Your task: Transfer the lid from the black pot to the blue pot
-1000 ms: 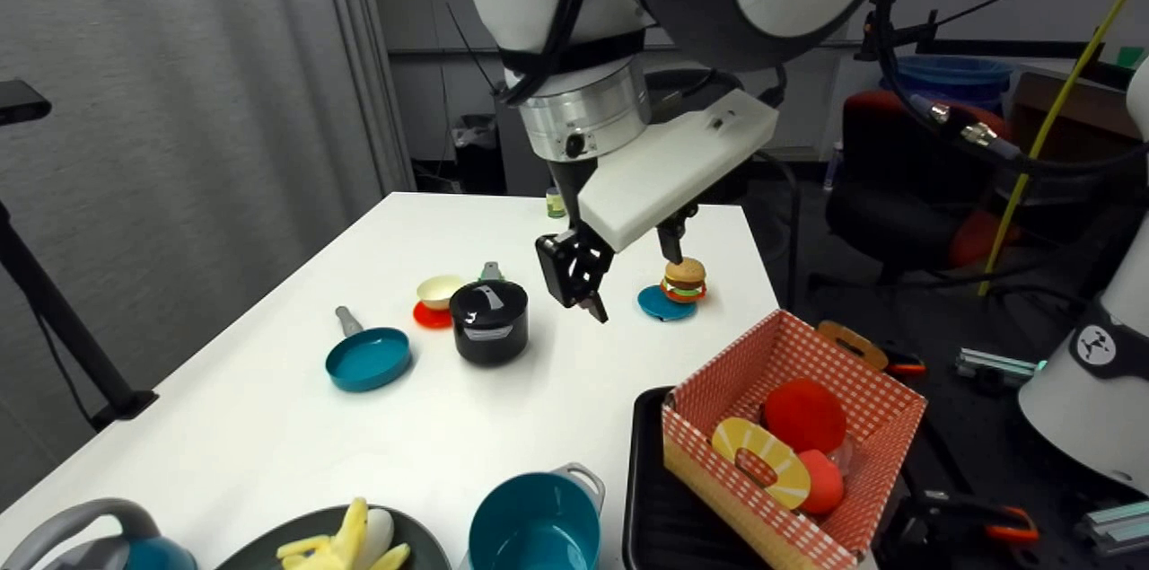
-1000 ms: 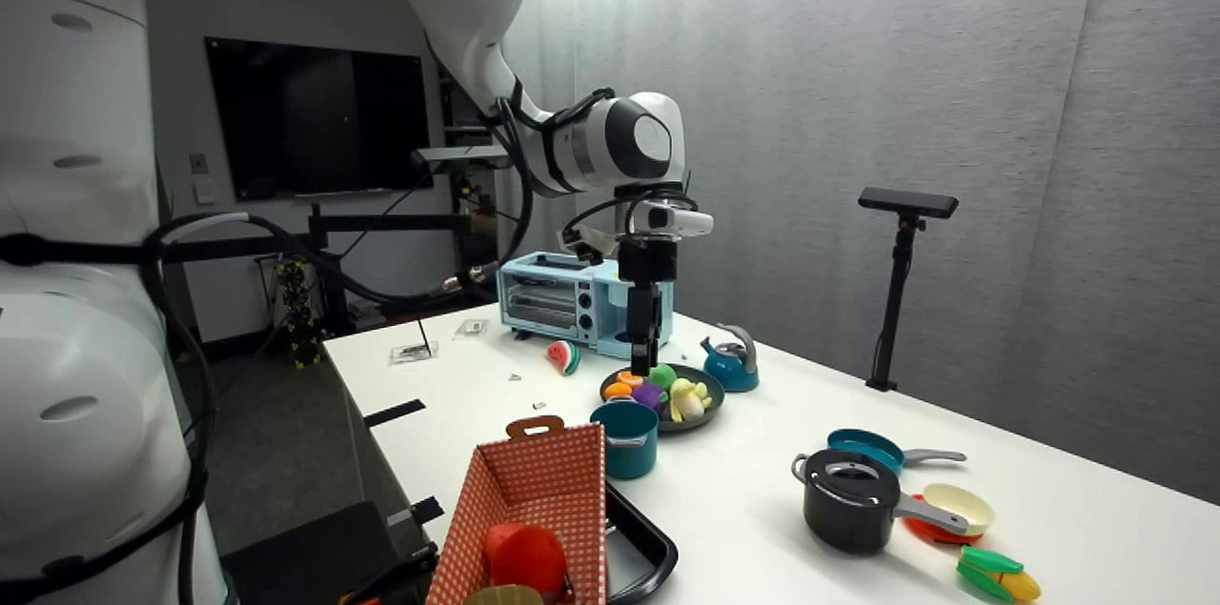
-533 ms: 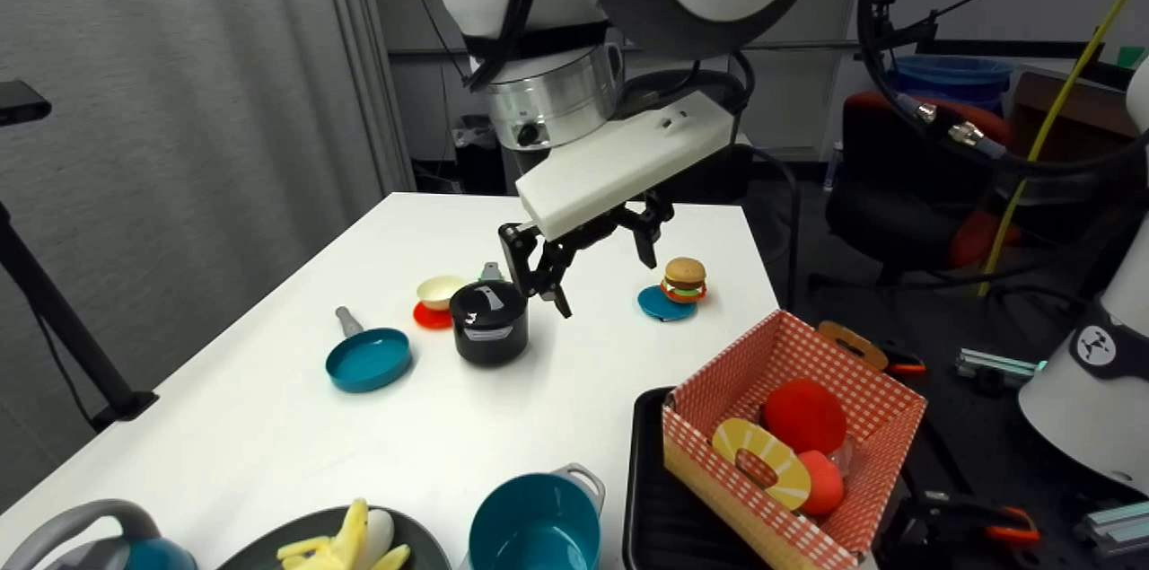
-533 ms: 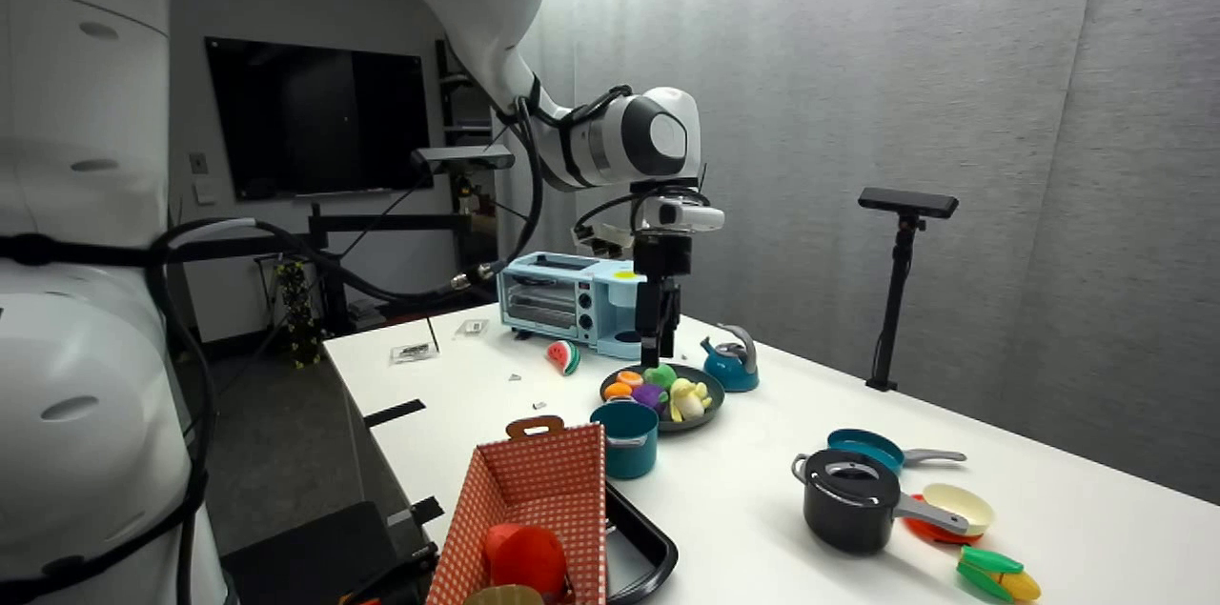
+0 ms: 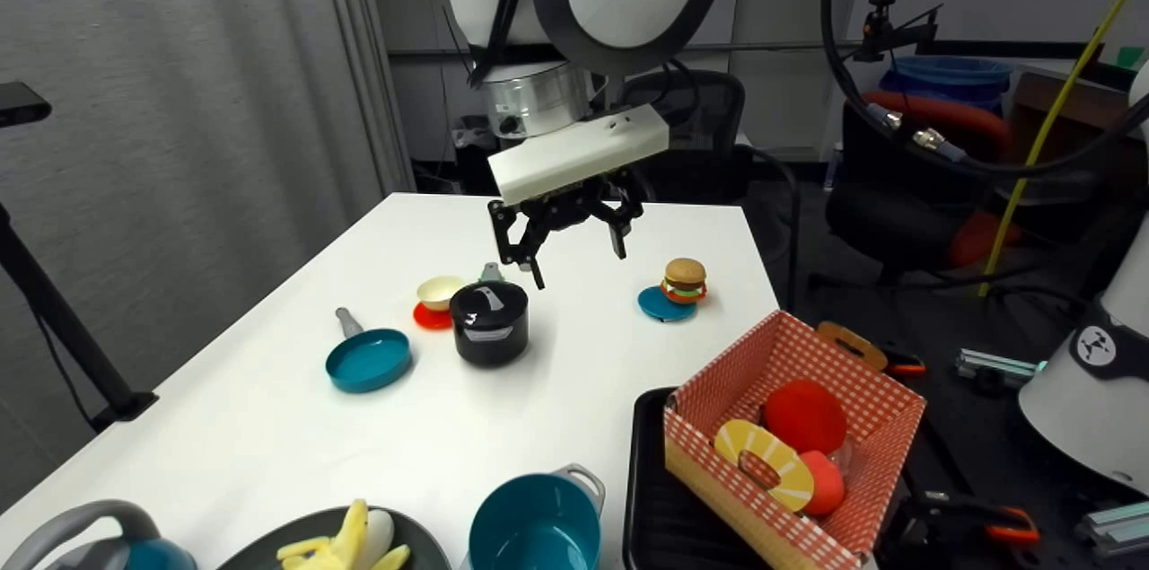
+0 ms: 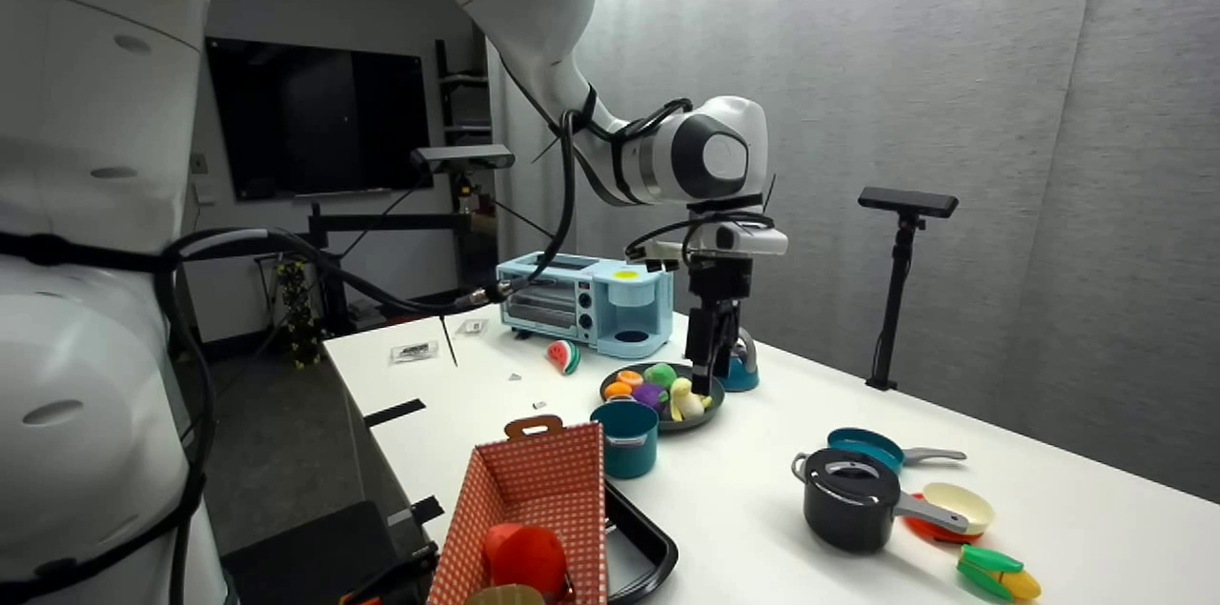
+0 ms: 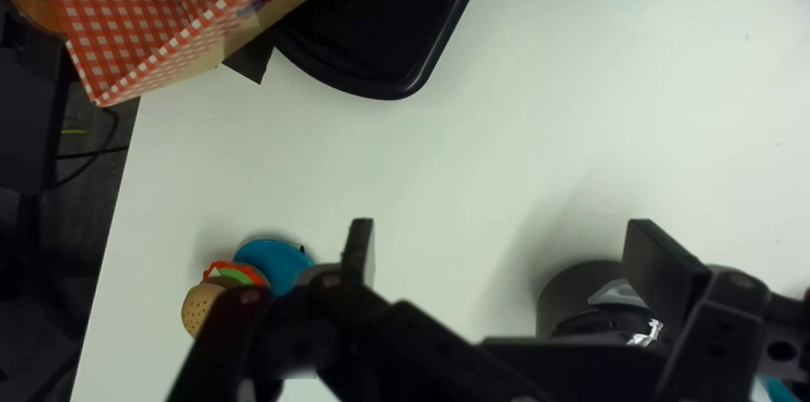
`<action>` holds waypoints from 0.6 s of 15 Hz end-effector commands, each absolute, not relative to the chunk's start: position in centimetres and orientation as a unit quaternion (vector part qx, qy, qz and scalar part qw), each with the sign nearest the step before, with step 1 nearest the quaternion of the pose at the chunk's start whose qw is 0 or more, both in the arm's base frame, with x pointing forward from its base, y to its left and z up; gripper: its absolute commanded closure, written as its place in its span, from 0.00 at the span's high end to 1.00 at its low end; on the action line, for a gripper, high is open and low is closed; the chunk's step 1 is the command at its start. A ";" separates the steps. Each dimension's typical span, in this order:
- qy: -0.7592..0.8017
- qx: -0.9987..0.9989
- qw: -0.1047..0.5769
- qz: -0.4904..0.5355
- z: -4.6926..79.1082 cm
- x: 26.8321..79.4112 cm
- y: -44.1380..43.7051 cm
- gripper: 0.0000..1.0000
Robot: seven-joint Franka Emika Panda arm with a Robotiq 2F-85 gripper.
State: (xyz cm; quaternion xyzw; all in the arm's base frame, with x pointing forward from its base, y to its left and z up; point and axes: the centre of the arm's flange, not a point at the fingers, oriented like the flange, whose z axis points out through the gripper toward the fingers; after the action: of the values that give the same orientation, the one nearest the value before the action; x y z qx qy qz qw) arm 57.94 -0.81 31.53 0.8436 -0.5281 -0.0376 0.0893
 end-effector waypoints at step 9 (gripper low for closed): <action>-0.523 0.847 0.087 -0.050 29.5 59.6 -1.6 1.00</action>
State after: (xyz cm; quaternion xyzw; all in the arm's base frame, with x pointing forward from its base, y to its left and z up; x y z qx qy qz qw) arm 58.08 -0.72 31.20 0.8443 -0.5267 -0.0397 0.0902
